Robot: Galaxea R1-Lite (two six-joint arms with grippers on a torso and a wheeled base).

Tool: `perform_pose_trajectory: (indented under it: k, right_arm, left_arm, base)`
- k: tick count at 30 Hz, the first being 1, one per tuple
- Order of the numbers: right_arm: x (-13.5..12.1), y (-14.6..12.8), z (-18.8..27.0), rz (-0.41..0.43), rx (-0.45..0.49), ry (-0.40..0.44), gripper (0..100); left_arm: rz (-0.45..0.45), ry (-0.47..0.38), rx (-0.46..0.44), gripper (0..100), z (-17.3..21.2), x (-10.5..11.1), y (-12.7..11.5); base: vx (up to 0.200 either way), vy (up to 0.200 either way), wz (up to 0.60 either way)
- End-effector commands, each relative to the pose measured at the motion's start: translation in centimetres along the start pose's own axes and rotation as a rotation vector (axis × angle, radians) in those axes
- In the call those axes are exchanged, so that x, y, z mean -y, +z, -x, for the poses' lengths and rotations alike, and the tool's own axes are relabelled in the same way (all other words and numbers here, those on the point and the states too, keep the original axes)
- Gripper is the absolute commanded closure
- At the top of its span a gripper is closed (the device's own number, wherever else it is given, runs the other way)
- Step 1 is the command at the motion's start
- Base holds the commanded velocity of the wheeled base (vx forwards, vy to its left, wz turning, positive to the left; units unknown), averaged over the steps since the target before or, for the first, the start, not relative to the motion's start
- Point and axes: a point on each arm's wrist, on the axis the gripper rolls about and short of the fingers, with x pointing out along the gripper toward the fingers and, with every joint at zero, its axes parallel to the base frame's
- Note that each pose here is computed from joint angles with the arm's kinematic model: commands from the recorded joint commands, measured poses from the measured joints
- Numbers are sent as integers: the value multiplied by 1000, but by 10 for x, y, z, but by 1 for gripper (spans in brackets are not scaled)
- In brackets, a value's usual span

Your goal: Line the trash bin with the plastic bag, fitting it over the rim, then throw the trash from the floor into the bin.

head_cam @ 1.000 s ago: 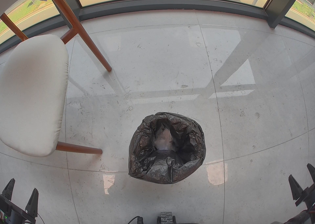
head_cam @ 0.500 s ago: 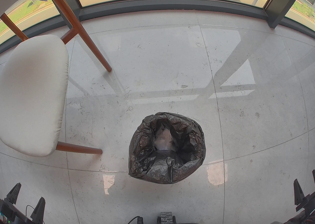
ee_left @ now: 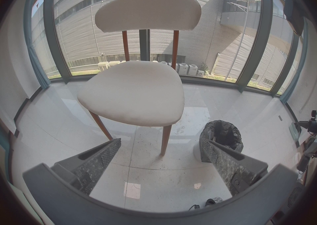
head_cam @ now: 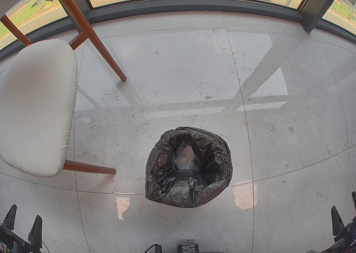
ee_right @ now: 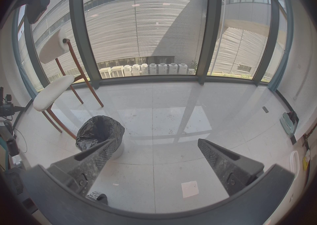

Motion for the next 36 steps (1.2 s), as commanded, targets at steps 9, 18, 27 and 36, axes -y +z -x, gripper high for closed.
perform_pose_trajectory:
  k: [9,18,27,36]
  right_arm:
    - [1,-5,3,-23,42,-82,0]
    - [0,-5,2,13,39,-47,0]
    - [0,-6,2,-2,38,-46,0]
    - [0,-6,2,-2,38,-43,0]
  left_arm:
    - [-120,-65,40,0,5,2,-4]
    - [-53,111,57,0,4,-2,-4]
    - [-107,-78,-11,0,4,1,-10]
    - [-97,-72,-10,0,4,1,-10]
  base:
    - [0,0,0]
    - [0,0,0]
    - [0,0,0]
    - [0,0,0]
